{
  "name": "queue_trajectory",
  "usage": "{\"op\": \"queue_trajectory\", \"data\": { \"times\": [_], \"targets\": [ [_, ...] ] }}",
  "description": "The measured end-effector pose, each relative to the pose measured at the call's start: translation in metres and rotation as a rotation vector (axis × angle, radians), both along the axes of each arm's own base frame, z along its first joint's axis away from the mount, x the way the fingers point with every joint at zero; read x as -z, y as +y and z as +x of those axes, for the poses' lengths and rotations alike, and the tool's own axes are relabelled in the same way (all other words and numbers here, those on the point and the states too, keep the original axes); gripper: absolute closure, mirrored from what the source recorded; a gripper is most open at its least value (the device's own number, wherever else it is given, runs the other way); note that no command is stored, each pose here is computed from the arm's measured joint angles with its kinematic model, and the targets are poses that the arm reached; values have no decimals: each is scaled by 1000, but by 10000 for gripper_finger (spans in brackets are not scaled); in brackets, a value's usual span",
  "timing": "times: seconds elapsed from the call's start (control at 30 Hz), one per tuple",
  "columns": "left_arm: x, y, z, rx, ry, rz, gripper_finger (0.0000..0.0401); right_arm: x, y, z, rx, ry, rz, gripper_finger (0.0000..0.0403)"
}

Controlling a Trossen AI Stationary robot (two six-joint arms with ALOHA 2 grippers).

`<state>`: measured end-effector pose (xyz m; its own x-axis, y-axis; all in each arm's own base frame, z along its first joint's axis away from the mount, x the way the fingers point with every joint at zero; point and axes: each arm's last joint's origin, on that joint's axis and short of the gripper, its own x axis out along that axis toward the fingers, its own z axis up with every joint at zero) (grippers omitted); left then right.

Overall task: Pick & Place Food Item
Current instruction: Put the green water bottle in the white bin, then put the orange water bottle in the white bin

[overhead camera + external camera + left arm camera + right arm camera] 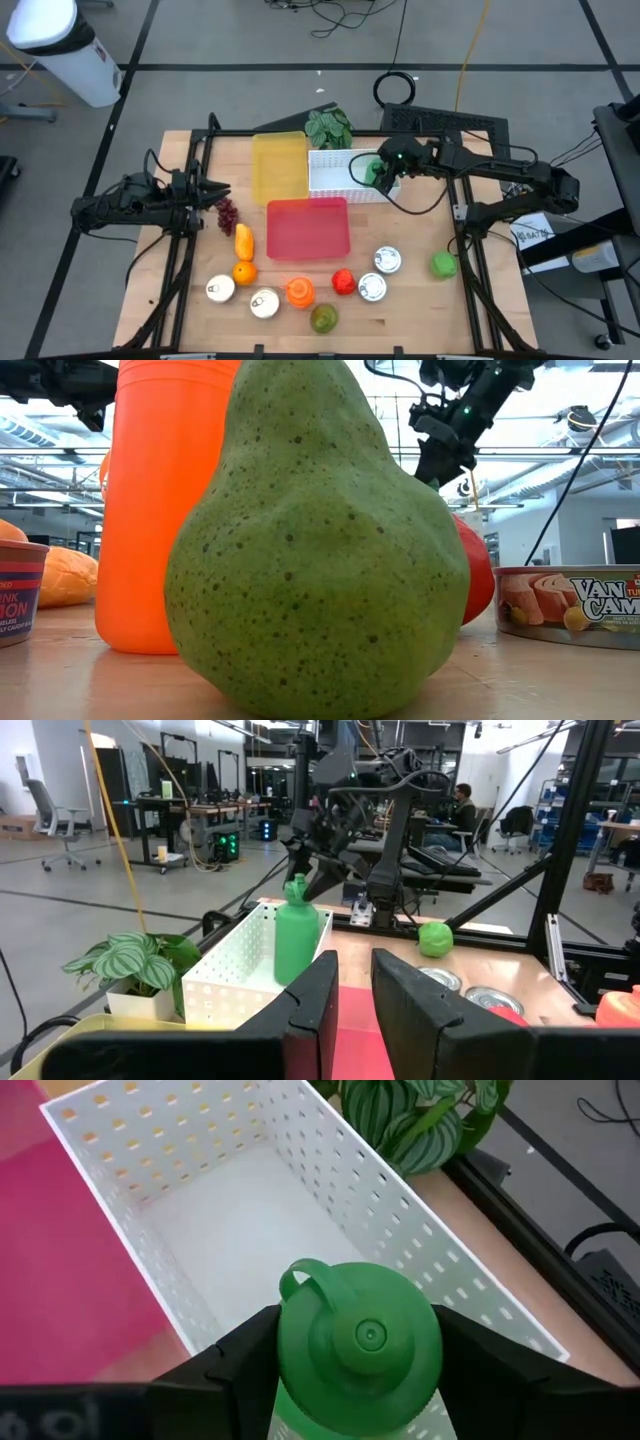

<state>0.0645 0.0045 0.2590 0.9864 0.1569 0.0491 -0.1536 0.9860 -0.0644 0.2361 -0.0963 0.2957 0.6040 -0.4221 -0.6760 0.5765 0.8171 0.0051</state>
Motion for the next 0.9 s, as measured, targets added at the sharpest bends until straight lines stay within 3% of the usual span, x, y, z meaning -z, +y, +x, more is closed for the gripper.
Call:
{"op": "queue_trajectory", "data": {
  "times": [0.5, 0.73, 0.9],
  "targets": [
    [0, 0, 0, 0, 0, 0, 322, -6, 3, -8, -18, -18, -29, 147],
    [0, 0, 0, 0, 0, 0, 322, -36, 11, -29, -30, -168, -110, 122],
    [0, 0, 0, 0, 0, 0, 323, -56, 27, -63, -22, -250, -107, 118]
  ]
}}
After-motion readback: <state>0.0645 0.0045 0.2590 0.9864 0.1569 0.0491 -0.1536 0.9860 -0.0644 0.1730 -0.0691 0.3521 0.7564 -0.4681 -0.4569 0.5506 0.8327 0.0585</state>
